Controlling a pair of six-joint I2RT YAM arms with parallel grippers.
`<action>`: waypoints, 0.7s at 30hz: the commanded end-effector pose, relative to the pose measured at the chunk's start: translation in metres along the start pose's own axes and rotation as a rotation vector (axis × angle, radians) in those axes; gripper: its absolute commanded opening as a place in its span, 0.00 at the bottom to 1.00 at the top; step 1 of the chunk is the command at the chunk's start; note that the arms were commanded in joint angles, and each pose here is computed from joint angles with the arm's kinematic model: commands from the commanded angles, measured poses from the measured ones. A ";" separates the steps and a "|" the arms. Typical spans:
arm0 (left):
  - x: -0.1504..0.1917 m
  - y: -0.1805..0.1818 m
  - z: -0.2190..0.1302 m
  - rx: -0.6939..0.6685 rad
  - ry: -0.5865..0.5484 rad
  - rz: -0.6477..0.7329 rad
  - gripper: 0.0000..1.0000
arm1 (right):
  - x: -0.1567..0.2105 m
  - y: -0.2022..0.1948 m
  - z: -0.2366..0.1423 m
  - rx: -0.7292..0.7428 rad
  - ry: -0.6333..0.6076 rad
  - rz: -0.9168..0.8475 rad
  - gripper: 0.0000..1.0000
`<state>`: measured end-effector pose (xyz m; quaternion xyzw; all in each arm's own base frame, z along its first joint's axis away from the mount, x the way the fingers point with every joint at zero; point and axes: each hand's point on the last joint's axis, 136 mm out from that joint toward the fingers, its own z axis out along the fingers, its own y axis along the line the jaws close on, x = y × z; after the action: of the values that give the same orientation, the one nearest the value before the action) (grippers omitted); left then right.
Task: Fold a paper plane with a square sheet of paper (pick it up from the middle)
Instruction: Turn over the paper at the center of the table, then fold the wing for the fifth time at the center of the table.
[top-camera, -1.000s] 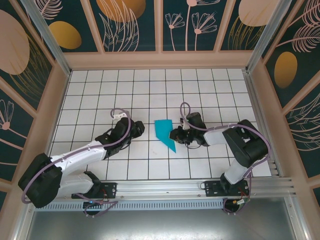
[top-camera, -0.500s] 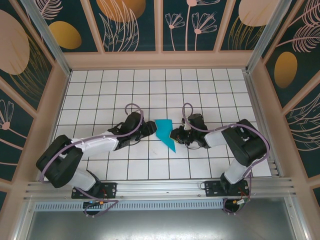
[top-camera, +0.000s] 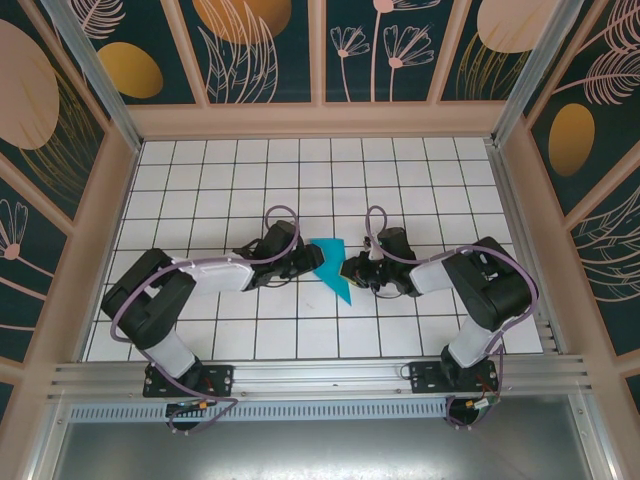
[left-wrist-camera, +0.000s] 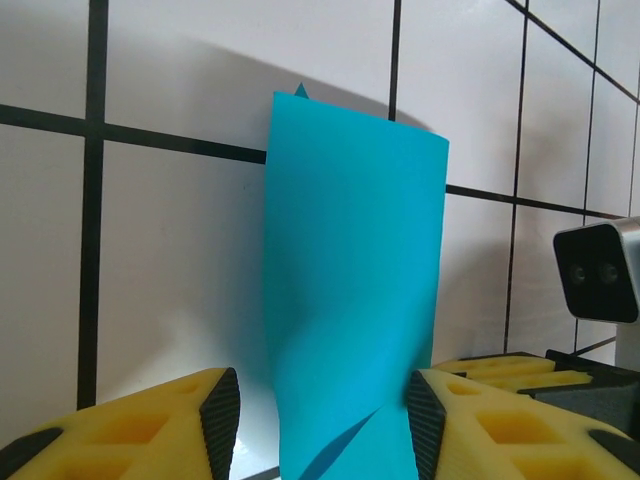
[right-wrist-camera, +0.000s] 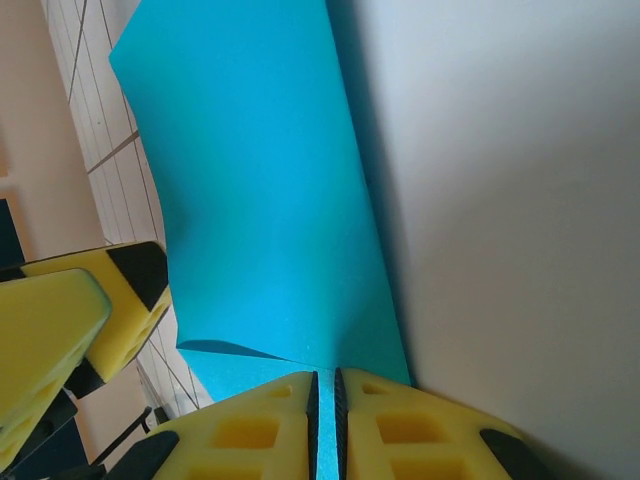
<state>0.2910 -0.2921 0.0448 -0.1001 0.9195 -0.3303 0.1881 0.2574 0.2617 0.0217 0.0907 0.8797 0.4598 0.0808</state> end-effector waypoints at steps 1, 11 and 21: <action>-0.002 -0.017 0.007 0.062 0.015 -0.008 0.50 | 0.005 -0.039 0.003 0.111 -0.010 0.053 0.17; 0.000 -0.031 0.026 0.123 0.063 -0.018 0.47 | 0.006 -0.043 0.004 0.108 -0.002 0.062 0.17; -0.006 -0.032 0.023 0.142 0.043 -0.038 0.29 | 0.005 -0.044 0.004 0.094 -0.001 0.065 0.18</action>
<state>0.3013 -0.3236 0.0416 -0.0979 0.9043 -0.3833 0.1604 0.2569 0.2611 0.0224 0.0852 0.8706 0.4790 0.0726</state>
